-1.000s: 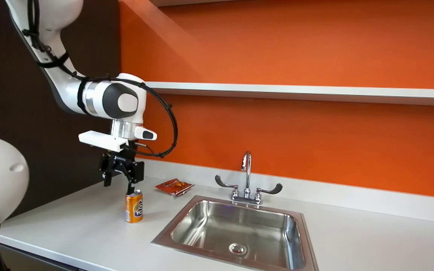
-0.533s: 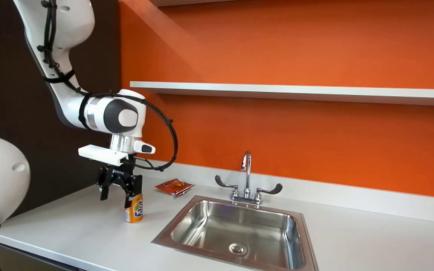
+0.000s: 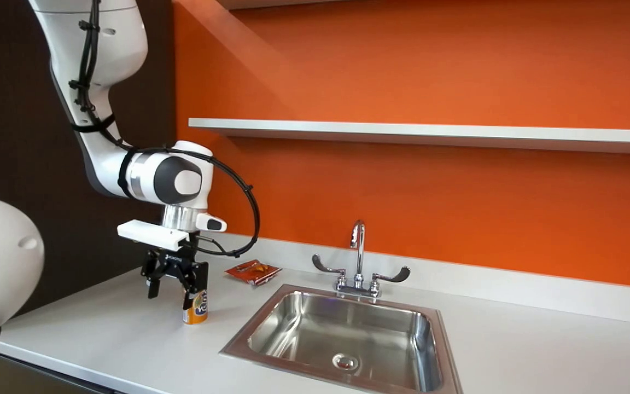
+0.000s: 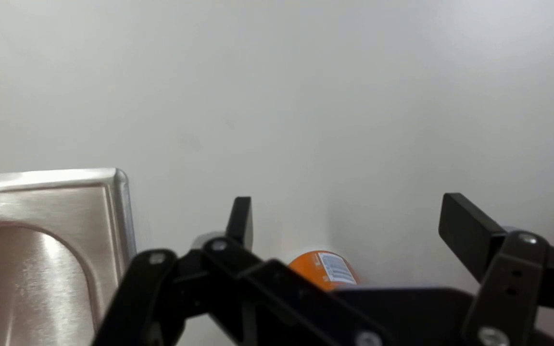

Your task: Move the soda can to the shelf

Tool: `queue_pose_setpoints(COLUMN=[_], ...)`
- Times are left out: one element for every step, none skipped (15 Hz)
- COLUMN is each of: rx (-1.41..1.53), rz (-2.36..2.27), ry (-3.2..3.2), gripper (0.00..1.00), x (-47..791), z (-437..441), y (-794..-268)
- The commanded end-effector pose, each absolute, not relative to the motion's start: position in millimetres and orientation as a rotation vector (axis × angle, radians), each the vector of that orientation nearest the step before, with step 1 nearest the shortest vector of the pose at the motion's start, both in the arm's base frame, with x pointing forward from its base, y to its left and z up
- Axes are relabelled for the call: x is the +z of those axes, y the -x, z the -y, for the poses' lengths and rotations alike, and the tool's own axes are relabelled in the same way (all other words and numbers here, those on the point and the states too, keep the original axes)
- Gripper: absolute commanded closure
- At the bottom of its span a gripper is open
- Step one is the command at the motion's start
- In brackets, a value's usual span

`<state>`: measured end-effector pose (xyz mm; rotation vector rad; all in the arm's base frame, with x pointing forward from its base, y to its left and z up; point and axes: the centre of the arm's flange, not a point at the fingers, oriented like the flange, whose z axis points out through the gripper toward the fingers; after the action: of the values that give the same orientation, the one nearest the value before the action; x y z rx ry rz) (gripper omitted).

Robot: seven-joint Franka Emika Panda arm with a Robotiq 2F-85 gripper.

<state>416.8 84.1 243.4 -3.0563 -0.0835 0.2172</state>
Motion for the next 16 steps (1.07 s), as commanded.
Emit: queue_pose_setpoints(rx=[0.136,0.105,0.067,0.043,0.009,-0.016,-0.040,-0.068,-0.087,-0.123,-0.141,-0.162,-0.180,-0.195,-0.205,-0.219], rz=[0.101,0.088,0.081,0.074,0.063,0.060,0.058,0.055,0.056,0.049,0.045,0.039,0.033,0.028,0.026,0.021], ry=[3.043,3.045,3.041,3.042,3.039,3.038,3.041,3.039,3.037,3.035,3.031,3.033,3.029,3.029,3.028,3.027], gripper=[0.00,0.00,0.00,0.00,0.00,0.00,0.00,0.00,0.00,0.00,0.00,0.00,0.00,0.00,0.00,0.00], x=[242,242,243,244,244,245,246,246,246,247,247,247,247,247,247,246], z=[-89,-89,-88,-88,-88,-88,-88,-87,-87,-87,-87,-87,-87,-87,-87,-88], y=[-427,-429,-430,-432,-433,-435,-436,-437,-439,-440,-441,-443,-444,-445,-446,-447])
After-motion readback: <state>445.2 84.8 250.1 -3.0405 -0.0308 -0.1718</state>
